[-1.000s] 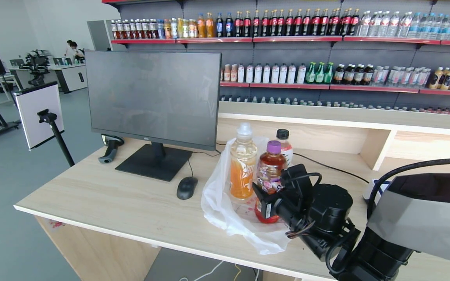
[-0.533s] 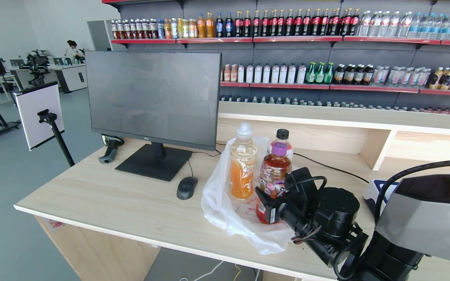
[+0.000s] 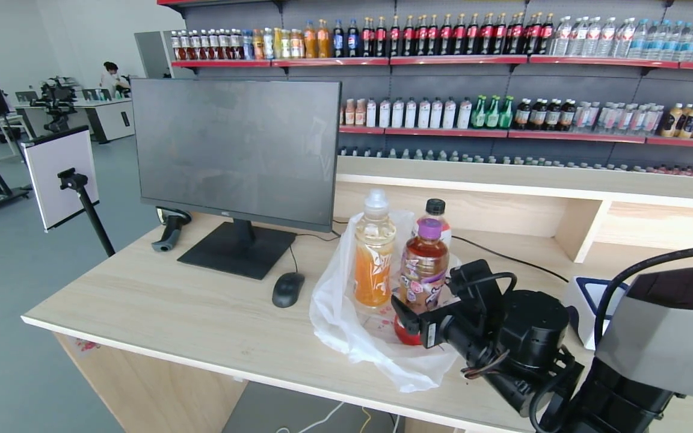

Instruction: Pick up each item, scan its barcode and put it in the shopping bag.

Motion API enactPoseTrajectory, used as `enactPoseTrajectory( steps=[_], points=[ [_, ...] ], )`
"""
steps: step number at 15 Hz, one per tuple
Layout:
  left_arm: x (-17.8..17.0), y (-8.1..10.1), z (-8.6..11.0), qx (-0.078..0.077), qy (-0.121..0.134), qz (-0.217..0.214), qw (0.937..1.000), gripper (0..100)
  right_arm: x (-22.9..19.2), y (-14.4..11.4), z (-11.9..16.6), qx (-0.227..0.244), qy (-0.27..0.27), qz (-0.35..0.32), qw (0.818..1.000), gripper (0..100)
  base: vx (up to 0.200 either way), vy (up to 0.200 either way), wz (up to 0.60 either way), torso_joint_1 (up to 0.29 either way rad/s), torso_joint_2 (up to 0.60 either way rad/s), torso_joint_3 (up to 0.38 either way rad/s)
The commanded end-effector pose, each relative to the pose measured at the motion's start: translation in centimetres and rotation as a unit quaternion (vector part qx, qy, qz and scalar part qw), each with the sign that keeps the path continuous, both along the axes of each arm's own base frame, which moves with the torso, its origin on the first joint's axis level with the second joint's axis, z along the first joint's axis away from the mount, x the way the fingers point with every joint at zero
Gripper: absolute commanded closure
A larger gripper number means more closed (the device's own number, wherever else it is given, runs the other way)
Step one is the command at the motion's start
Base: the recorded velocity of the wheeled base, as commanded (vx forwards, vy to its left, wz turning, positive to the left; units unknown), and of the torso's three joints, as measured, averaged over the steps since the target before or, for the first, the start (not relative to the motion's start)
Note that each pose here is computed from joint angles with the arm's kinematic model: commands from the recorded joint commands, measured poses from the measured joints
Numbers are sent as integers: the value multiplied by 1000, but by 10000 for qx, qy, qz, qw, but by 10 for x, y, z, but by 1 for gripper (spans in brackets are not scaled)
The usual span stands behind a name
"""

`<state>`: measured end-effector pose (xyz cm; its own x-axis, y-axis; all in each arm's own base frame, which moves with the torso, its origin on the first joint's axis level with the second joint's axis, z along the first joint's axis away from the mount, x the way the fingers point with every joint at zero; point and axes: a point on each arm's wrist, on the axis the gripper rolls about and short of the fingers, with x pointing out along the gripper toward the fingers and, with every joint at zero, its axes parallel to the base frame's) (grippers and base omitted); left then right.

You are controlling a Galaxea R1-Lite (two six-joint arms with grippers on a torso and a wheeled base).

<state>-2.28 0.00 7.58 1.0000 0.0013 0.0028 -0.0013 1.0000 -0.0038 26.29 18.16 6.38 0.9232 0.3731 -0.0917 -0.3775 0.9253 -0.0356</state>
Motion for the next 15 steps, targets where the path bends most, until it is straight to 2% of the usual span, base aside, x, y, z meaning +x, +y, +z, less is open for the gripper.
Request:
enactPoseTrajectory(
  steps=[1,2,5,6,7,9,11,13,15],
  points=[
    [0,0,0,-4,14,1,10000,0,-17,-13,15,28,-42,-8,10000,0,0,0,0,0,0,0],
    [0,0,0,-4,6,9,10000,0,-29,-20,22,33,-47,7,10000,0,0,0,0,0,0,0],
    [0,0,0,4,14,1,10000,0,-59,-35,65,213,-707,134,9972,0,0,0,0,0,0,0],
    [0,0,0,42,14,1,10000,0,-87,-55,75,238,-826,162,9962,0,0,0,0,0,0,0],
    [0,0,0,50,14,-6,10000,0,-121,-73,73,196,-749,333,9964,0,0,0,0,0,0,0],
    [0,0,0,42,14,1,10000,0,-151,-91,99,821,-1369,470,9861,0,0,0,0,0,0,0],
    [0,0,0,88,22,-6,10000,0,-173,-109,112,1077,-1659,576,9786,0,0,0,0,0,0,0],
    [0,0,0,81,22,-6,10000,0,-201,-132,99,617,-1159,913,9871,0,0,0,0,0,0,0],
    [0,0,0,65,22,-6,10000,0,-235,-157,67,-301,-684,1770,9814,0,0,0,0,0,0,0]
  ],
)
